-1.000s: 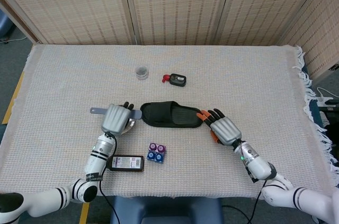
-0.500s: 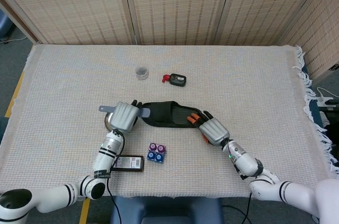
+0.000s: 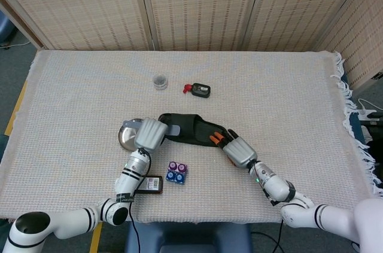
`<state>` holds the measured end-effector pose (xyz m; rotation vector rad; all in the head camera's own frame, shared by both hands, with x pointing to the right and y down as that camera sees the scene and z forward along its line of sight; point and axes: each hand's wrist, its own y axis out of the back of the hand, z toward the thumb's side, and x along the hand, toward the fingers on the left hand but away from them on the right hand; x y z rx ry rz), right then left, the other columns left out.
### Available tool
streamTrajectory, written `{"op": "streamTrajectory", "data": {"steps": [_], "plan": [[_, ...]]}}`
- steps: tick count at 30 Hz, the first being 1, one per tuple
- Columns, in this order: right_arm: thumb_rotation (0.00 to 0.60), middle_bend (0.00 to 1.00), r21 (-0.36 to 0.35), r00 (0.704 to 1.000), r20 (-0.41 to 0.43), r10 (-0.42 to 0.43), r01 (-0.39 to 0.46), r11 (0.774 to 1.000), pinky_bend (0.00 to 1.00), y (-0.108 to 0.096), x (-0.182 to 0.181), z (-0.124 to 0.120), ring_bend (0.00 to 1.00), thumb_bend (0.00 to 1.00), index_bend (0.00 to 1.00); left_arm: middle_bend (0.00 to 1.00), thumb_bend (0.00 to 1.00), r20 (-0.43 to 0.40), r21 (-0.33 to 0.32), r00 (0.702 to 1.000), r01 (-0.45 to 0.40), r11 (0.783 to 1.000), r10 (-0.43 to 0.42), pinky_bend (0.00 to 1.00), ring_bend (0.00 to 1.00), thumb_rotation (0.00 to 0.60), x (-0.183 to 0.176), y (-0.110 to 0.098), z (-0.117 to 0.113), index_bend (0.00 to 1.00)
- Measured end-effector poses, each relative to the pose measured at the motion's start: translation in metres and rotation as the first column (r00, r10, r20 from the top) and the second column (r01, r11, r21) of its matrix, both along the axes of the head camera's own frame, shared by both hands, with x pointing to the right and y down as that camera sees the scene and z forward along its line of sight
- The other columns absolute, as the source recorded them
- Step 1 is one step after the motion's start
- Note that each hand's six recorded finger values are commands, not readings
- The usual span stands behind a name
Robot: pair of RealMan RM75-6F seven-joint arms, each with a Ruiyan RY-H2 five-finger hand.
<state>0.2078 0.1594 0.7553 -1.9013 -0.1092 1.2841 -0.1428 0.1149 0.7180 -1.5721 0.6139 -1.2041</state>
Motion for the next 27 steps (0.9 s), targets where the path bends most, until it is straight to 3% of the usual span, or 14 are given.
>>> {"op": "streamTrajectory", "data": {"steps": [7, 13, 27], "plan": [[0.6, 0.0, -0.002, 1.0, -0.008, -0.001, 0.001, 1.0, 0.0, 0.0, 0.002, 0.0, 0.0, 0.8, 0.0, 0.53, 0.38, -0.028, -0.007, 1.0, 0.003, 1.0, -0.003, 1.0, 0.91, 0.6, 0.014, 0.005, 0.007, 0.53], [0.6, 0.0, -0.004, 1.0, -0.014, -0.008, 0.008, 1.0, 0.0, 0.001, 0.003, 0.0, 0.0, 0.8, 0.0, 0.53, 0.38, -0.045, 0.038, 0.999, -0.001, 0.999, 0.003, 1.0, 0.91, 0.6, 0.023, 0.005, 0.007, 0.53], [0.6, 0.0, -0.001, 1.0, -0.023, -0.004, 0.004, 1.0, 0.0, -0.001, 0.01, -0.002, 0.0, 0.8, 0.0, 0.53, 0.38, 0.046, 0.05, 0.999, 0.011, 0.999, -0.013, 1.0, 0.91, 0.6, 0.003, -0.004, 0.024, 0.53]]}}
